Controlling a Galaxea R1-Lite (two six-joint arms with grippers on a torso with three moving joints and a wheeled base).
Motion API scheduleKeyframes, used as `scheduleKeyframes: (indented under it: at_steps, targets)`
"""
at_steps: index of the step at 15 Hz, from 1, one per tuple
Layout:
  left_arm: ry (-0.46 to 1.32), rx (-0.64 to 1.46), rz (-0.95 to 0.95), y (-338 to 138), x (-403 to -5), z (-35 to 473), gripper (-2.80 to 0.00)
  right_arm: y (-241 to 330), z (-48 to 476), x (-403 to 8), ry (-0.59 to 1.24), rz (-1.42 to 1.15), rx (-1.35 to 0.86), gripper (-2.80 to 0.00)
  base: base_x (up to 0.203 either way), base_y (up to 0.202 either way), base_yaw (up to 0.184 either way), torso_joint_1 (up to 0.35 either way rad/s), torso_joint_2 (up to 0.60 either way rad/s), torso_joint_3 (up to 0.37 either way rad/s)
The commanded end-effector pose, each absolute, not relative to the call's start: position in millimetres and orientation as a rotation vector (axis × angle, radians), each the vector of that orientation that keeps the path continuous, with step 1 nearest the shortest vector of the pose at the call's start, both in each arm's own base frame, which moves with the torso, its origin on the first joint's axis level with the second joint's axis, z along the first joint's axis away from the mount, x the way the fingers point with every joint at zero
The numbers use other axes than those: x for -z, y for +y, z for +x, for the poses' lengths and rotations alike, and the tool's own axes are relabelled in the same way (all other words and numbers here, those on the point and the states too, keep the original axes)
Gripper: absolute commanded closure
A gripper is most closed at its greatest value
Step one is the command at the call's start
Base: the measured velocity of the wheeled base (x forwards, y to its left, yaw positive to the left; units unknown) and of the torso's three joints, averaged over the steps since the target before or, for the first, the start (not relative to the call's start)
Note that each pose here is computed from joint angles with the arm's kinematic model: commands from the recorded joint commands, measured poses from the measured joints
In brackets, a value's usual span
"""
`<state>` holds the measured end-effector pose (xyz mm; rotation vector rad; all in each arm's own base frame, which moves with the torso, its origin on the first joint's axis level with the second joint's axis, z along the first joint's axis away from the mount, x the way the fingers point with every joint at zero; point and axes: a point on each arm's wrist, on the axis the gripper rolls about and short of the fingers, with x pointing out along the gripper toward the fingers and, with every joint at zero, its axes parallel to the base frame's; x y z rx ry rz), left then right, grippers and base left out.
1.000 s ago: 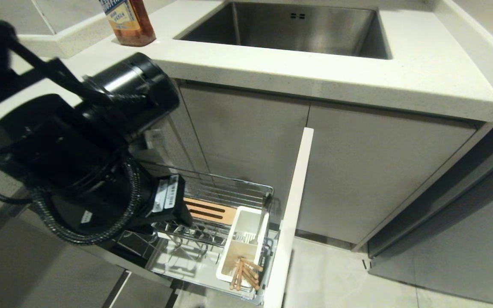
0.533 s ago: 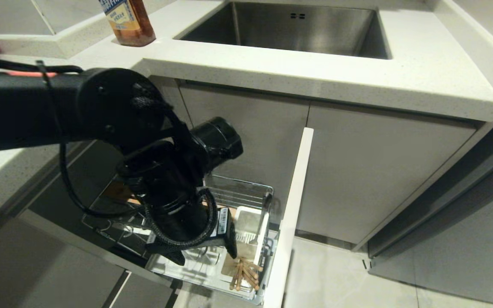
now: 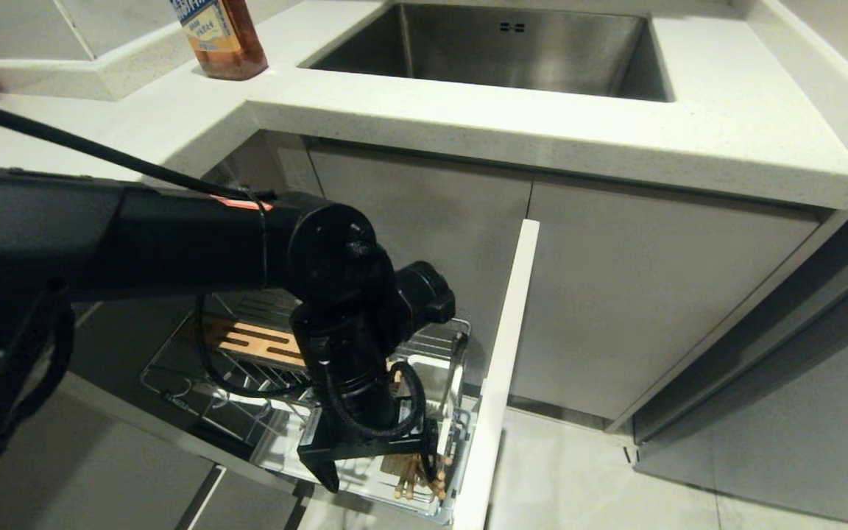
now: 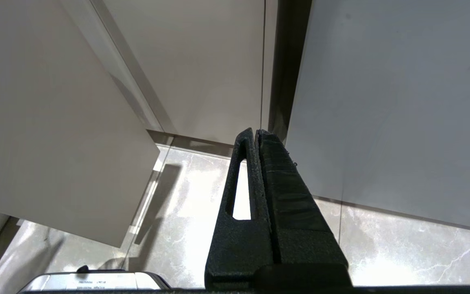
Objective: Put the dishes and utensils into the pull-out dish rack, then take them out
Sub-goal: Take the chopsticks out of the cupboard
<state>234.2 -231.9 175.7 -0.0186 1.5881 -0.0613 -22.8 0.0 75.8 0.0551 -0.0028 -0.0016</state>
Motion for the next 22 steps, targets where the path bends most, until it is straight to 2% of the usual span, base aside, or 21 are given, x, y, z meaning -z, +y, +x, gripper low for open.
scheduleKeyframes:
  at_steps: [1,13,22]
  targets:
    - [1.619,0.033,-0.002,-234.4,-164.4,238.6,-2.80,0.0,-22.7,-75.8,-0.002,0.055,0.001,0.00,0.000,0.000,0.000,0.000,0.00,0.000]
    - [1.698,0.009,0.081,-227.9,-149.2,246.0,-2.80,0.0,-22.7,-75.8,-0.002,0.055,0.001,0.00,0.000,0.000,0.000,0.000,0.00,0.000]
    - [1.789,0.049,0.016,-229.1,-133.2,262.1,-2.80,0.0,-22.8,-75.8,-0.003,0.055,0.001,0.00,0.000,0.000,0.000,0.000,0.00,0.000]
